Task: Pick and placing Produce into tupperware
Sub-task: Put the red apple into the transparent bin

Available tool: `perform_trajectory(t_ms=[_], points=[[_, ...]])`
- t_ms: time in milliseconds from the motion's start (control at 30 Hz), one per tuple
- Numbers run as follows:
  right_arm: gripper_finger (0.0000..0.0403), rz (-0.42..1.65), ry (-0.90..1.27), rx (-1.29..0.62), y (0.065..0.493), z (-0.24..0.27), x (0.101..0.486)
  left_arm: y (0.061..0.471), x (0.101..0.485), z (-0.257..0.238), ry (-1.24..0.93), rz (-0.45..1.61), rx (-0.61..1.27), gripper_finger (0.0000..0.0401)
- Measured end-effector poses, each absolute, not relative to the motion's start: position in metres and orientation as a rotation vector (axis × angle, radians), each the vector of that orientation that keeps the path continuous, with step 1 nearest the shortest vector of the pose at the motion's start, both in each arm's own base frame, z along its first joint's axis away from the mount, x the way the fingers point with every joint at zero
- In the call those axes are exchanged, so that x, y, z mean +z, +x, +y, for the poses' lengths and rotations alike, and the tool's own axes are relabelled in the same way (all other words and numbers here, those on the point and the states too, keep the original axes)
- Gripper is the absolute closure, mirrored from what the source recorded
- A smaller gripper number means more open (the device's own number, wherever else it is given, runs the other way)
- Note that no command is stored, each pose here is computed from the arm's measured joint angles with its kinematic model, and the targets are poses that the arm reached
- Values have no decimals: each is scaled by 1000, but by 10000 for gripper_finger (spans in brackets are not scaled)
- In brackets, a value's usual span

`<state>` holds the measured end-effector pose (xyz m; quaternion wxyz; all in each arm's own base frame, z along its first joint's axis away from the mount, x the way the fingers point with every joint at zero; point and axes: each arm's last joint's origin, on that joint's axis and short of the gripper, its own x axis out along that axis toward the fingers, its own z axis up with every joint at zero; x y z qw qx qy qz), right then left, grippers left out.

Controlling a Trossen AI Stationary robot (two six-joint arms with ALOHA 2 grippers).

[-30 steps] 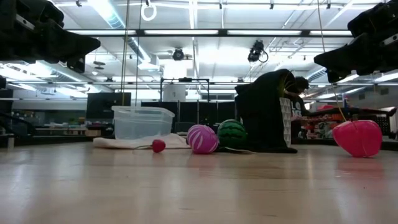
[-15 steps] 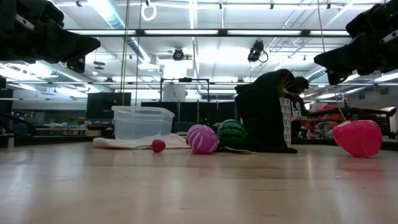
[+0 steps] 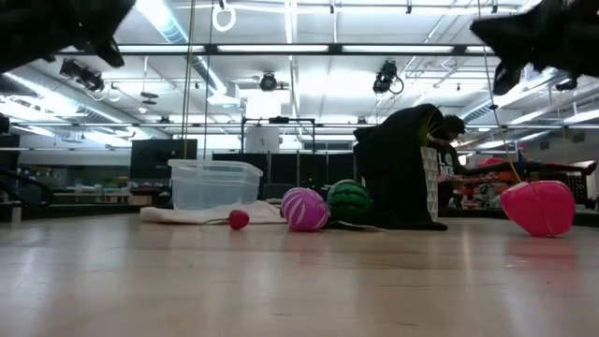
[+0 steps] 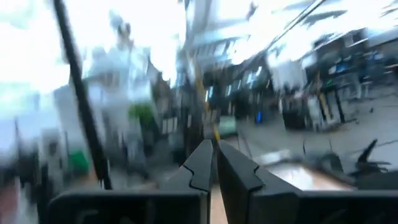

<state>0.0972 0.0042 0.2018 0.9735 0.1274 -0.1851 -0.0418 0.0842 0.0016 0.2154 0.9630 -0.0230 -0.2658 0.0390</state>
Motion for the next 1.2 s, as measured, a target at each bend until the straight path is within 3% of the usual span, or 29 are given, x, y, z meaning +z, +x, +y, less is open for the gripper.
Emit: perform_trajectory(t_ms=[167, 433, 733, 900, 1033, 1200], points=[[373, -637, 538, -258, 86, -4, 220, 70, 233, 5, -57, -770, 182, 369], [373, -737, 600, -307, 78, -7, 239, 46, 271, 6, -86, -1001, 213, 368], [373, -818, 452, -357, 72, -8, 322, 43, 340, 10, 2, -964, 420, 358], [373, -815, 348, -404, 79, -7, 364, 46, 377, 8, 14, -1073, 359, 358], [373, -821, 310, -441, 87, -9, 389, 59, 397, 7, 51, -1037, 352, 367], [373, -856, 303, -489, 92, -13, 413, 84, 408, 11, -145, -931, 433, 373]])
